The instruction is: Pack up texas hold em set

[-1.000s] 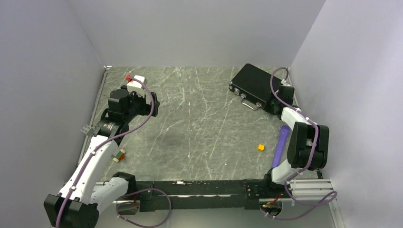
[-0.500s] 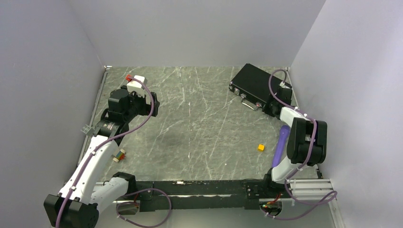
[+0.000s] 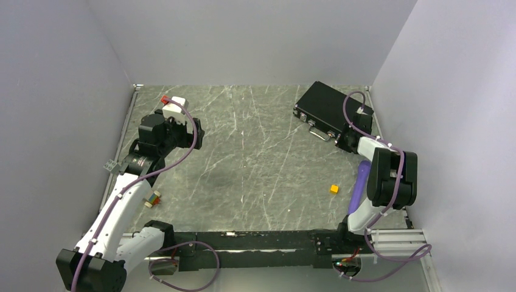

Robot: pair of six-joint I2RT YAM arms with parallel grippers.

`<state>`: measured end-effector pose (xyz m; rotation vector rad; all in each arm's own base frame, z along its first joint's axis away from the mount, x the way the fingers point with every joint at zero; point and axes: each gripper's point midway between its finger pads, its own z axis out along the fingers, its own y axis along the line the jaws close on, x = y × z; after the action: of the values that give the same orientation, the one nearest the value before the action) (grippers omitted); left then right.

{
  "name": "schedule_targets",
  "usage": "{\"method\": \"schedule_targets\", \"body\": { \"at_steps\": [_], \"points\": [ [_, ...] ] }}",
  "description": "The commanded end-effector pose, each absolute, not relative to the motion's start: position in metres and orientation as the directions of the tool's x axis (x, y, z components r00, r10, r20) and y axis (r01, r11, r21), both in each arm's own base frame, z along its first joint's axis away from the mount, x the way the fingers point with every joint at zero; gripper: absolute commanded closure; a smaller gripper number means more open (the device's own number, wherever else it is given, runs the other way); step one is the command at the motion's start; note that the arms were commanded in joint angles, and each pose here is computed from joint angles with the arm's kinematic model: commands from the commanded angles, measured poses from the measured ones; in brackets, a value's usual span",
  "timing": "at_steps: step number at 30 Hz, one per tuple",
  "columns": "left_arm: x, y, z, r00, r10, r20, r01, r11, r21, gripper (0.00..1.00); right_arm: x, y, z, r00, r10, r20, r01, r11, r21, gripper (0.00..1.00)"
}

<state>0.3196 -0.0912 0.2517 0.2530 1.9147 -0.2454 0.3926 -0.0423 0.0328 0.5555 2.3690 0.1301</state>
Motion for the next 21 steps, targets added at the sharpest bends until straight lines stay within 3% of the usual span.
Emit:
{"method": "schedule_targets", "body": {
  "at_steps": [1,21],
  "points": [
    [0.321,-0.092,0.263,-0.303,0.038,-0.952,0.292,0.955,-0.054,0.02,0.399,-0.042,0.049,-0.642,0.406,-0.651,0.333,0.912,0.24,0.76],
    [0.321,-0.091,0.263,-0.303,0.04,-0.952,0.291,0.955,-0.052,0.02,0.426,-0.057,0.048,-0.638,0.363,-0.68,0.338,0.924,0.176,0.8]
  ]
}}
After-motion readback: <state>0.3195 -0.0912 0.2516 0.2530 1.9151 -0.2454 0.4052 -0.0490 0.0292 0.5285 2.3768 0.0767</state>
